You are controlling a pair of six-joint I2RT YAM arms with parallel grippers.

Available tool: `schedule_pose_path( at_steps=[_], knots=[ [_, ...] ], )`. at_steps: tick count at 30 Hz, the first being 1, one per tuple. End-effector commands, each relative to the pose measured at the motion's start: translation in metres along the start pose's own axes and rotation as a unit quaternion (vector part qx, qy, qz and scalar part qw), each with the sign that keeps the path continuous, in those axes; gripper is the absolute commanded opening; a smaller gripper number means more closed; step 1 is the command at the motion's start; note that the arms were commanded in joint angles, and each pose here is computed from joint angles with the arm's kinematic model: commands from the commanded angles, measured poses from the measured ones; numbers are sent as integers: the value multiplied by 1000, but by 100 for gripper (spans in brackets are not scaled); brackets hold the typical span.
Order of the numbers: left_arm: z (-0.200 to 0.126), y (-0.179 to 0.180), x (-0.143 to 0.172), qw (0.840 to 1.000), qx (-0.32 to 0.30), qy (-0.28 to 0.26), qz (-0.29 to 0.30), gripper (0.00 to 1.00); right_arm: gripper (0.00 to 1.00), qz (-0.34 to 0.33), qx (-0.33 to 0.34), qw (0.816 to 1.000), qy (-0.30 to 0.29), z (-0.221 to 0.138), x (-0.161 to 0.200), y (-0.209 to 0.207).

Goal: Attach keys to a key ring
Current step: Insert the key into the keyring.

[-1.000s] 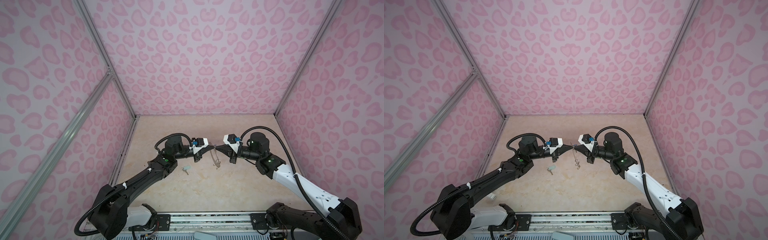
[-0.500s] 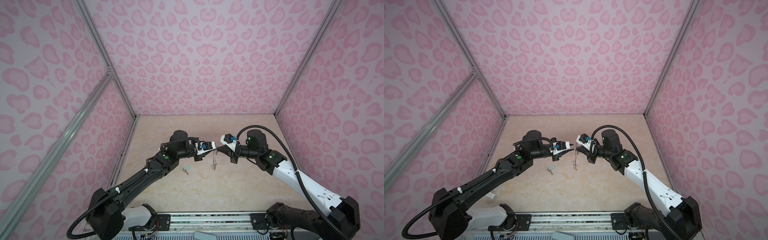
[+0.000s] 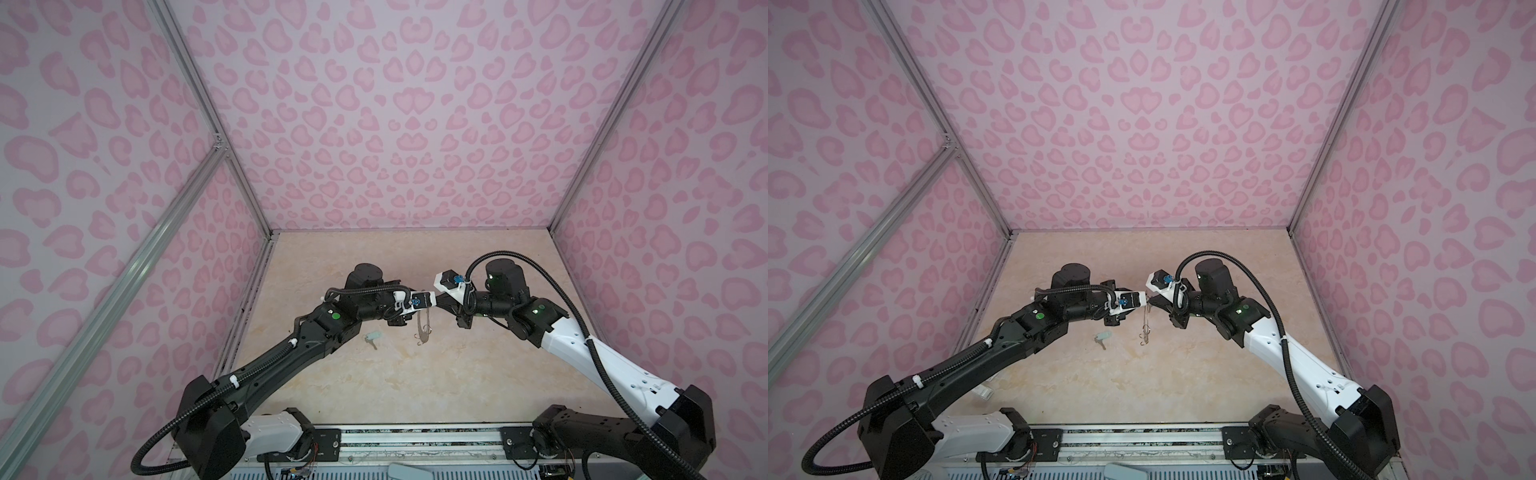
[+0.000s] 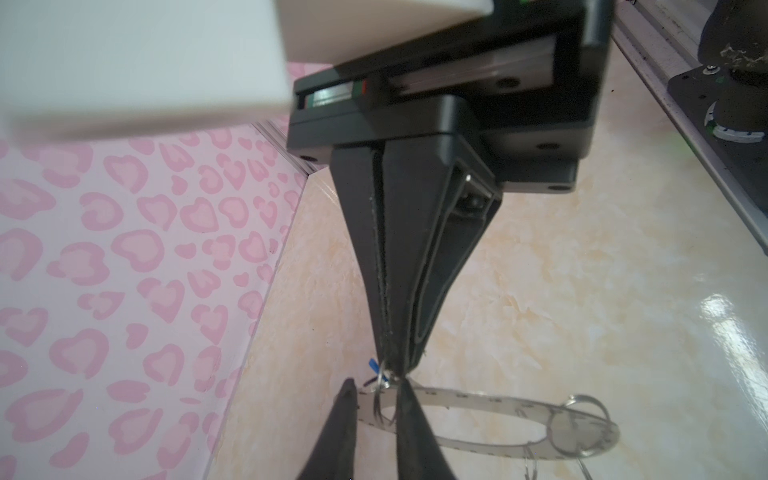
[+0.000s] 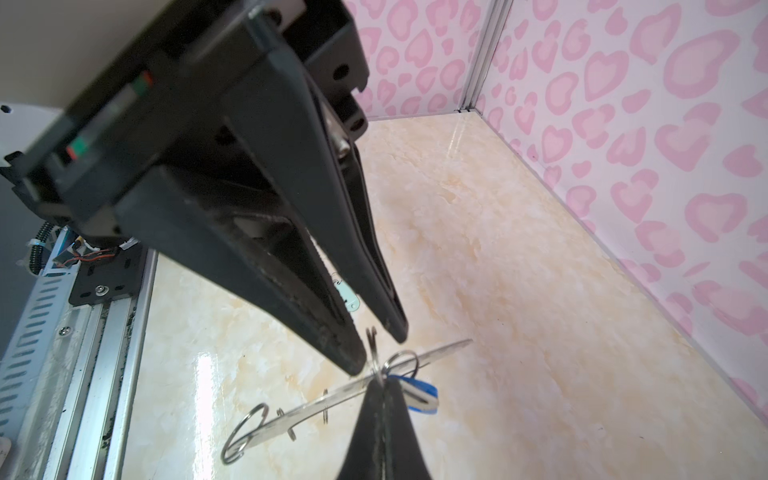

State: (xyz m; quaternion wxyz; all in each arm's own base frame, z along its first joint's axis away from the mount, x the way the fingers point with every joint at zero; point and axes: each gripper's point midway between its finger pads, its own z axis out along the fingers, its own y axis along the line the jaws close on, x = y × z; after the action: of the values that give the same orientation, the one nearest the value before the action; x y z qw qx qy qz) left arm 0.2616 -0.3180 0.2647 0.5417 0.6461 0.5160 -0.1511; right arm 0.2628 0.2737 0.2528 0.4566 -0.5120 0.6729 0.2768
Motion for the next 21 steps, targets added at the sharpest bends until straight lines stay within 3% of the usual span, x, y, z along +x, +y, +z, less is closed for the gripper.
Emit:
schedule_pose_path(
  at_steps=[1, 15, 21],
  knots=[
    [0, 2, -2, 1000, -3, 2, 9, 17, 0, -4, -3, 1000, 0, 2, -1, 1],
    [7, 0, 1, 1000, 7, 4, -8, 3, 0, -17, -1, 1000, 3, 1, -2, 1],
    [1, 10, -8, 997, 2, -34, -62, 3, 21, -37, 71, 997, -1, -8, 6, -18]
  ],
)
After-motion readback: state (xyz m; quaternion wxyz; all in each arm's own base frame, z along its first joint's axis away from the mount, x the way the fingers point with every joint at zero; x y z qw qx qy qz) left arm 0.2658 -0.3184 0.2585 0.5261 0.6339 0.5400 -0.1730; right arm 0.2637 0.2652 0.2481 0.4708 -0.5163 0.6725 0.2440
